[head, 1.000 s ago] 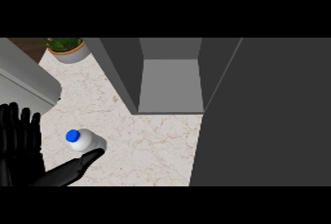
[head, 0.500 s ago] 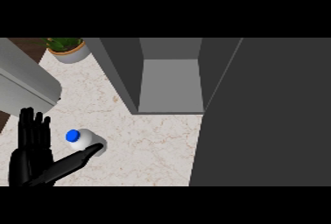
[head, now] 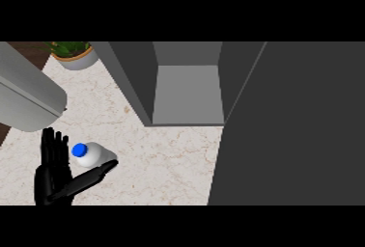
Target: Pick up the bottled water, place it into the cabinet and close the cabinet
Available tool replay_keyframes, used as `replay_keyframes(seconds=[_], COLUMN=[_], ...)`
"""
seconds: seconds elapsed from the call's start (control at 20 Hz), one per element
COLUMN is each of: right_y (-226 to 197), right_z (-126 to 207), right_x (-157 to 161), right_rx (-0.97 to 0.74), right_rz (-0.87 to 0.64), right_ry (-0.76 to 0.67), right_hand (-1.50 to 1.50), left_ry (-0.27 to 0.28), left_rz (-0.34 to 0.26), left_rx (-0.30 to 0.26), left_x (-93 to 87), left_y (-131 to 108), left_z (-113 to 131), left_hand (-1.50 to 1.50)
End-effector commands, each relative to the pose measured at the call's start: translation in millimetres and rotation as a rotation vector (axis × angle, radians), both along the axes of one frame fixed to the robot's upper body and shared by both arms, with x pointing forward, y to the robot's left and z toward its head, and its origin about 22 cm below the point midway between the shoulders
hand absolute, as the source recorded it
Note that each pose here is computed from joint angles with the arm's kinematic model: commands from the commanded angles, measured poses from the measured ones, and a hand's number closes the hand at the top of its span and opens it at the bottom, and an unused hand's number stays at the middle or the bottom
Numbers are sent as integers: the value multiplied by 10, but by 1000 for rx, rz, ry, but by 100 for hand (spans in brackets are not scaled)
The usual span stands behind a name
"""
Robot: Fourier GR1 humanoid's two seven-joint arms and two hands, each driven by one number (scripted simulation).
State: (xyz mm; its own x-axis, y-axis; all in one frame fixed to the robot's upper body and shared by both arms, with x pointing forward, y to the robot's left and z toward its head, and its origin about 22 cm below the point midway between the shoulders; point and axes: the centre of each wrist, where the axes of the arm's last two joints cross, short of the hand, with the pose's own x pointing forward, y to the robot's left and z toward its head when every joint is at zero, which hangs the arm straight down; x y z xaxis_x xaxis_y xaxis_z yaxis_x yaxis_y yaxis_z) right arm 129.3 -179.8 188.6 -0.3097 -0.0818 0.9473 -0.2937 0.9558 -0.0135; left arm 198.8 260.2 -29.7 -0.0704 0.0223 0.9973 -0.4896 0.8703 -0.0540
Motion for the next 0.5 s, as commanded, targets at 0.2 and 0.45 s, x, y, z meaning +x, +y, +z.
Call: replay_keyframes(seconds=[0.2, 0.45], right_y=[-100, -90], right_z=[206, 199], right_x=[-252, -325], right_rx=[18, 18], right_rz=[-13, -26], right_ry=[-69, -69], right_hand=[-150, -150], left_ry=[21, 40], left_rz=[37, 35], left_rx=[4, -19], left_x=[54, -291], left_y=[64, 137], left_z=[-460, -759], left_hand=[-150, -150])
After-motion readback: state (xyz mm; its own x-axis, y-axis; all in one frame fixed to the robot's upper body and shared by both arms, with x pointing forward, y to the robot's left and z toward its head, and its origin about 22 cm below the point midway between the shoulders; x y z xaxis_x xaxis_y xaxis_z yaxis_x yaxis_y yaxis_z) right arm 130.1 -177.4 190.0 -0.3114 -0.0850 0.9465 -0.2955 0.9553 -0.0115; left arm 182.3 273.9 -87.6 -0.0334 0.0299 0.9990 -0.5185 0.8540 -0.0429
